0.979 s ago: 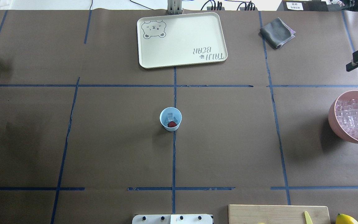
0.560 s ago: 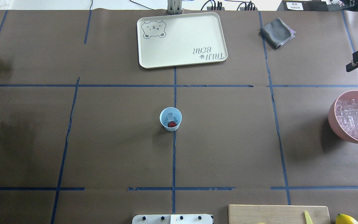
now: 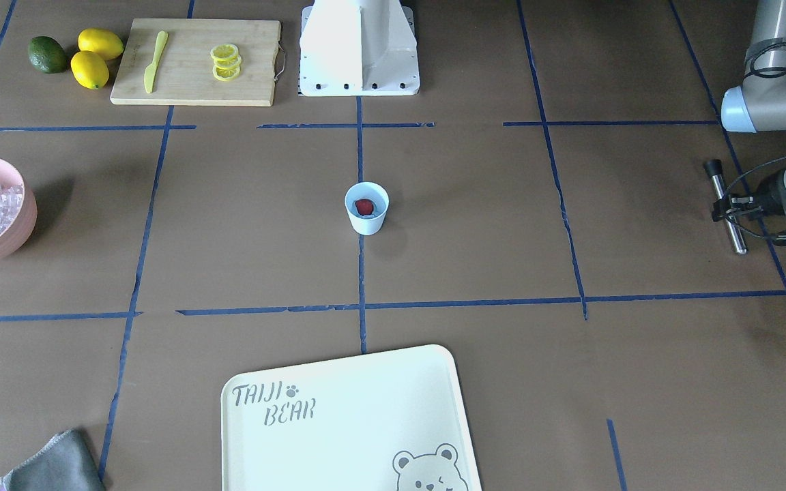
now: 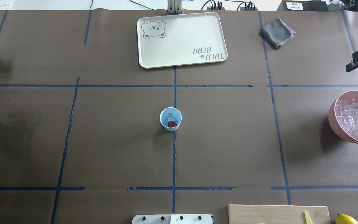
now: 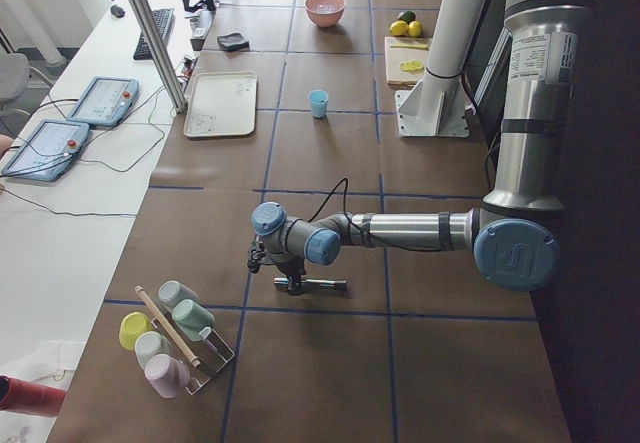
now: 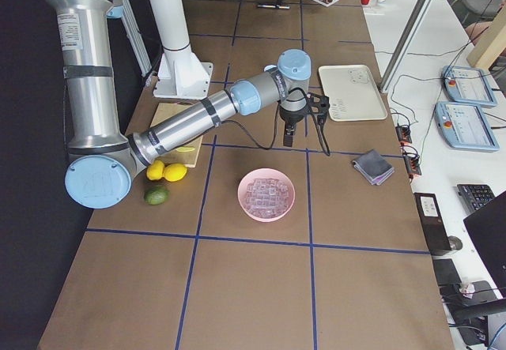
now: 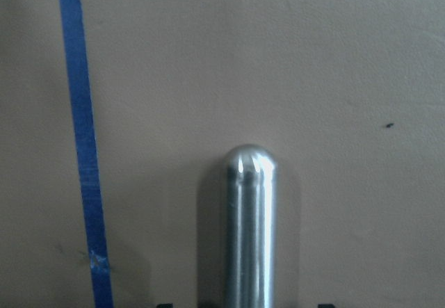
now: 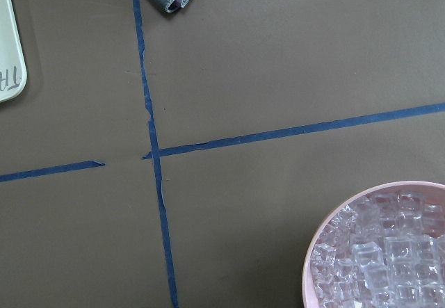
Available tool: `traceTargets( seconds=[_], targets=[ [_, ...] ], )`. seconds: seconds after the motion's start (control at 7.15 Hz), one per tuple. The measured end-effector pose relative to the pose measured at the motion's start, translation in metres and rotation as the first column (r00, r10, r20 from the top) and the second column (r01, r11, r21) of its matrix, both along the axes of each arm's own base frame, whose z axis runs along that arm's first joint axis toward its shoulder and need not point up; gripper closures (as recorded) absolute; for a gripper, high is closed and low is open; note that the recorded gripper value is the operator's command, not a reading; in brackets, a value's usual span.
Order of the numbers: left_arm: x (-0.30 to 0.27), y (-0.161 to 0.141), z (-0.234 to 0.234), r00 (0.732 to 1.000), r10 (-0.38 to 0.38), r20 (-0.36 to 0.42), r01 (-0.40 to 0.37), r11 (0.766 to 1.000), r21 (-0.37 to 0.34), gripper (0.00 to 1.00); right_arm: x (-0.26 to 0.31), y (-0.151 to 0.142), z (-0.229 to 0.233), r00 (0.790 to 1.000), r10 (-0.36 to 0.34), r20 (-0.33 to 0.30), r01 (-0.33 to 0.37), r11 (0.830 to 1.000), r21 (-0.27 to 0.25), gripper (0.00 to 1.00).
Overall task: Mash ice and strawberries in cup
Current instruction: 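Grasp the steel rod near the table edge with the left gripper, then carry the steel rod with the left gripper to the blue cup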
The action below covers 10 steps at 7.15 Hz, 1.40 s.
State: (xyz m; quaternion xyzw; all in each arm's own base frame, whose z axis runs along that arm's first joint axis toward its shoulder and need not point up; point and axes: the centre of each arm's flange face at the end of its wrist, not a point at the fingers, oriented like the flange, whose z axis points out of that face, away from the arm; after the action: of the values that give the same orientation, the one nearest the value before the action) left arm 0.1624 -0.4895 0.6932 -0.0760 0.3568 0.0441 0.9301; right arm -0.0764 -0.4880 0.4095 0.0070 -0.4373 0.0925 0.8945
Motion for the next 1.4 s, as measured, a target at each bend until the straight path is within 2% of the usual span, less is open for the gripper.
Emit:
traceTargets(
  seconds=[0.14,0.28,0.7,0.84,1.12,1.4],
  targets=[
    [0.0,0.0,0.0,1.0,0.0,0.001,0.0,1.0,-0.001,0.95,0.0,0.0,0.0,1.0,0.0,0.0,0.0,1.0,0.0,0.0],
    [0.0,0.0,0.001,1.0,0.0,0.001,0.0,1.0,-0.002,1.0,0.0,0.0,0.0,1.0,0.0,0.0,0.0,1.0,0.001,0.0],
    [0.002,-0.001,-0.012,1.0,0.002,-0.021,-0.001,1.0,0.014,1.0,0.0,0.0,0.0,1.0,0.0,0.0,0.0,1.0,0.0,0.0],
    [0.006,-0.004,-0.039,0.998,0.003,-0.07,-0.001,0.999,0.037,1.0,0.0,0.0,0.0,1.0,0.0,0.0,0.0,1.0,0.001,0.0],
    [0.015,-0.014,-0.13,0.983,-0.017,-0.185,0.037,0.994,0.107,1.0,0.0,0.0,-0.001,1.0,0.0,0.001,0.0,1.0,0.003,0.0],
    [0.02,-0.015,-0.225,0.964,-0.016,-0.265,0.076,0.973,0.218,0.97,-0.001,0.0,-0.001,1.0,-0.002,0.004,0.002,1.0,0.001,0.0]
  ],
)
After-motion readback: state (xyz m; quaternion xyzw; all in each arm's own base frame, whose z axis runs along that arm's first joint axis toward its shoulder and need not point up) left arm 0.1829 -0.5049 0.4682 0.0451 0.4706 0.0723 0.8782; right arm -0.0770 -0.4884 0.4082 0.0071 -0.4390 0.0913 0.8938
